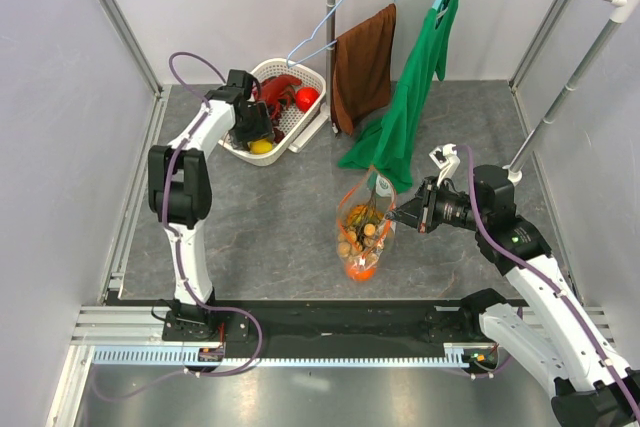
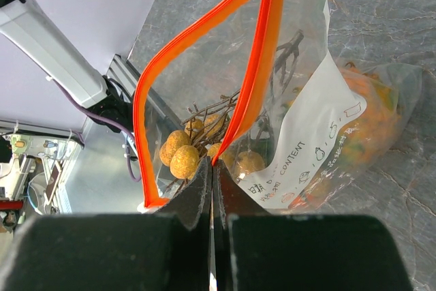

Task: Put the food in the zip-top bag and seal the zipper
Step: Pick up the fake fruit from the bin, then place the fake fruit in the zipper food storage bag, then adjust the zipper food storage bag at the center of the board, then zip the zipper food storage bag at the center of the board.

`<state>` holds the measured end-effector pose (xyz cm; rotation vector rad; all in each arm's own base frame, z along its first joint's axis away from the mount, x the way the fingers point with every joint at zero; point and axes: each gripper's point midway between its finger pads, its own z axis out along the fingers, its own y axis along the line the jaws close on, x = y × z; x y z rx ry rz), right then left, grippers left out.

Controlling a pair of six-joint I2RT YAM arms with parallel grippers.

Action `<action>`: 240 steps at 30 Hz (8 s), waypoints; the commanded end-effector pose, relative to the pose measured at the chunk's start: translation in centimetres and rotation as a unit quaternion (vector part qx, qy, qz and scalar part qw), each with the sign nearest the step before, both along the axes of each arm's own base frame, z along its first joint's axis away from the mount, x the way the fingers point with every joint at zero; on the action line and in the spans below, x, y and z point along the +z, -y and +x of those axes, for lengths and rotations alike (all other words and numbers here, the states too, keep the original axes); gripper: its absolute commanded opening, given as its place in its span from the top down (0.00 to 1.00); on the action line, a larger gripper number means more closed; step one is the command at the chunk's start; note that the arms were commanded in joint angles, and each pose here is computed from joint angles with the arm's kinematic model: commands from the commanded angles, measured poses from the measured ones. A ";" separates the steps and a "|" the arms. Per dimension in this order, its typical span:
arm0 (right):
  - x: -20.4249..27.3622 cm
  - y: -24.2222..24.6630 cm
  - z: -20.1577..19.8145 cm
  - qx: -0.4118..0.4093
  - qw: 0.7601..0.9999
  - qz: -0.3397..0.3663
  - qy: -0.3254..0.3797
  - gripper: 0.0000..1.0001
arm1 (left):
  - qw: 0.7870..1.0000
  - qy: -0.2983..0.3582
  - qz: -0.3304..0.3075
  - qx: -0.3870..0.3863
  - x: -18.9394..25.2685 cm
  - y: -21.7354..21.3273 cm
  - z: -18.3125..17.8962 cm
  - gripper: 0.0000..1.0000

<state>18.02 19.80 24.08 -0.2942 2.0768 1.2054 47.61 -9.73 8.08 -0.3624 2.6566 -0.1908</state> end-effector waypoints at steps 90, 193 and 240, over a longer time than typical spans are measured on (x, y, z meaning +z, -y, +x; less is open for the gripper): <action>3.8 -0.5 -0.7 0.021 0.997 0.044 0.058 1.00 | 0.415 0.380 -0.002 -0.826 21.2 19.7 -34.8 0.16; 2.0 -0.8 1.5 0.013 0.926 -0.041 0.375 0.48 | 0.639 0.308 -0.163 -0.685 21.6 26.0 -29.0 0.98; 2.0 -0.6 0.0 0.040 0.907 -0.048 0.416 1.00 | 0.485 0.435 0.007 -0.758 21.4 29.9 -28.7 0.38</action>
